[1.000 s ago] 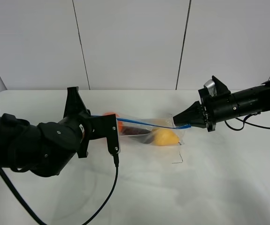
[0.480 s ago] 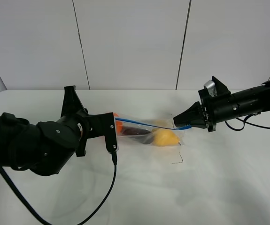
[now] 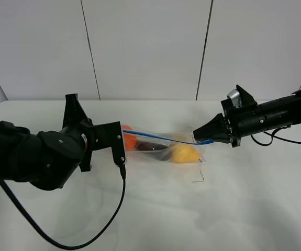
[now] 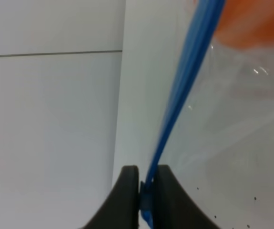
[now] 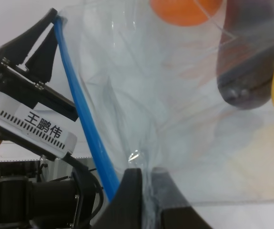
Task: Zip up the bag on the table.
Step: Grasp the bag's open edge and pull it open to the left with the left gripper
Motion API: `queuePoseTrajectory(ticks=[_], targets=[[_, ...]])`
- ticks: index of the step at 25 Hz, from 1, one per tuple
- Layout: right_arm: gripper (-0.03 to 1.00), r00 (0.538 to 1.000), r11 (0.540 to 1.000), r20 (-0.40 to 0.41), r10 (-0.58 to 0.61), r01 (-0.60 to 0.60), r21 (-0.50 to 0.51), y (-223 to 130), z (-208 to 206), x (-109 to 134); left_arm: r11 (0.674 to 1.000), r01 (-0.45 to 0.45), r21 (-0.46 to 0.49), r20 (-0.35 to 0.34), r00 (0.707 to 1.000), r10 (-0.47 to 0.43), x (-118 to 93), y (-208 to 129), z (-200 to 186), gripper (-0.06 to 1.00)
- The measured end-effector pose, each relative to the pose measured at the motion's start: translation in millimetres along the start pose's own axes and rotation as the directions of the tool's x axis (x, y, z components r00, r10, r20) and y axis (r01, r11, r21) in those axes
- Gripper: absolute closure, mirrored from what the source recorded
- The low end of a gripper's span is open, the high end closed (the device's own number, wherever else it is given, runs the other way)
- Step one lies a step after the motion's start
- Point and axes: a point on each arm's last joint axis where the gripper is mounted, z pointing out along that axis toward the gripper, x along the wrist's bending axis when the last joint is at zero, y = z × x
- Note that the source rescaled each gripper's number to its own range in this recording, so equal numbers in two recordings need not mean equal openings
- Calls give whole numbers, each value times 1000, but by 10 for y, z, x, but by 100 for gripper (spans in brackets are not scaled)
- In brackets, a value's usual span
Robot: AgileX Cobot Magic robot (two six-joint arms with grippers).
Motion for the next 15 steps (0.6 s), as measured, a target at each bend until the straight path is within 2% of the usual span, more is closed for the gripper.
queuePoseTrajectory(ticks=[15], targets=[[97, 1000, 1000, -3, 3, -3, -6, 5, 0, 3, 999, 26, 25, 15, 1000, -26, 39, -109, 78, 94]])
